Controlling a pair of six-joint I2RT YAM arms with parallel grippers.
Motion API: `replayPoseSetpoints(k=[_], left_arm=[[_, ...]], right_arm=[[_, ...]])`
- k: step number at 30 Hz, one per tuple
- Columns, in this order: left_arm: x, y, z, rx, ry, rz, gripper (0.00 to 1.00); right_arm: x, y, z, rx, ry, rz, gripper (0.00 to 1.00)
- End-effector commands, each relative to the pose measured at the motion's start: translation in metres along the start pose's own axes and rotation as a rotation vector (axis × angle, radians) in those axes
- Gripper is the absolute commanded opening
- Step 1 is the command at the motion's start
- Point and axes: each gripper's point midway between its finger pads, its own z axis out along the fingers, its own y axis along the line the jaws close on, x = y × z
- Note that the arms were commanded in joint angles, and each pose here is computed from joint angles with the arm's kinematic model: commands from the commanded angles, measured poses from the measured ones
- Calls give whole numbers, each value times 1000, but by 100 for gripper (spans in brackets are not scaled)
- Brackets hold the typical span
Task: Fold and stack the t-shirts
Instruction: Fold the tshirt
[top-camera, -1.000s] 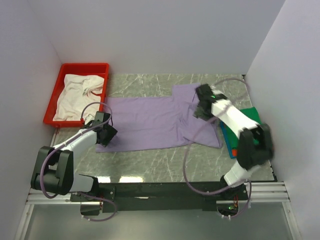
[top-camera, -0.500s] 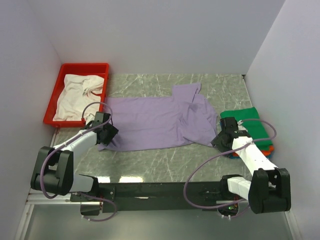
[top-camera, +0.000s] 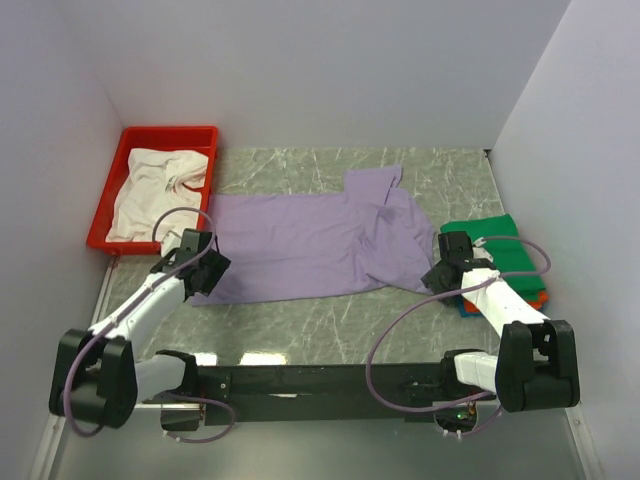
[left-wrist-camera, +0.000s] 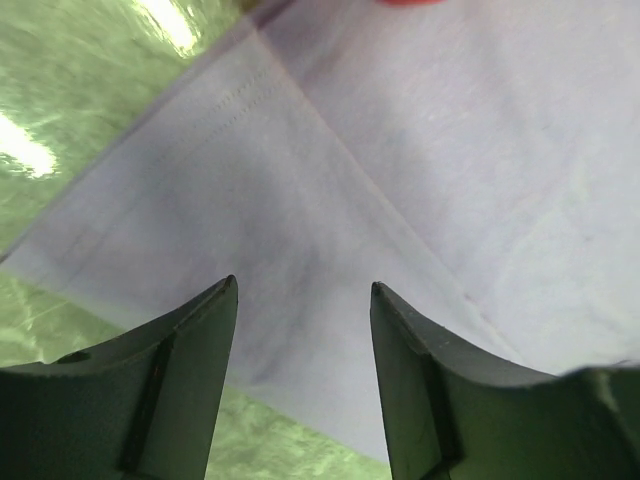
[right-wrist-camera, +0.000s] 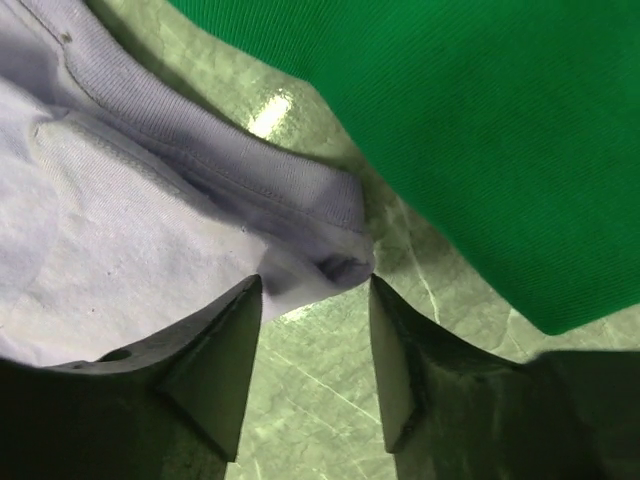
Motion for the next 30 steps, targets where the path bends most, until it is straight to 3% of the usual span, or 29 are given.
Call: replayPoseSetpoints(k=[1, 8, 14, 23, 30], left_arm=[[-12, 9, -10, -26, -68, -40, 61], [-2, 10, 4, -56, -27, -35, 61], [6, 33, 17, -138, -24, -33, 61], [9, 56, 22, -219, -39, -20, 61], [6, 60, 19, -233, -53, -14, 61]], right_arm=[[-18, 4, -4, -5, -71, 33, 53], [-23, 6, -7, 7, -77, 15, 29], [-46, 4, -23, 62, -136, -24, 18], [-70, -4, -37, 171, -185, -100, 13], [-65, -16, -34, 233, -162, -139, 15]])
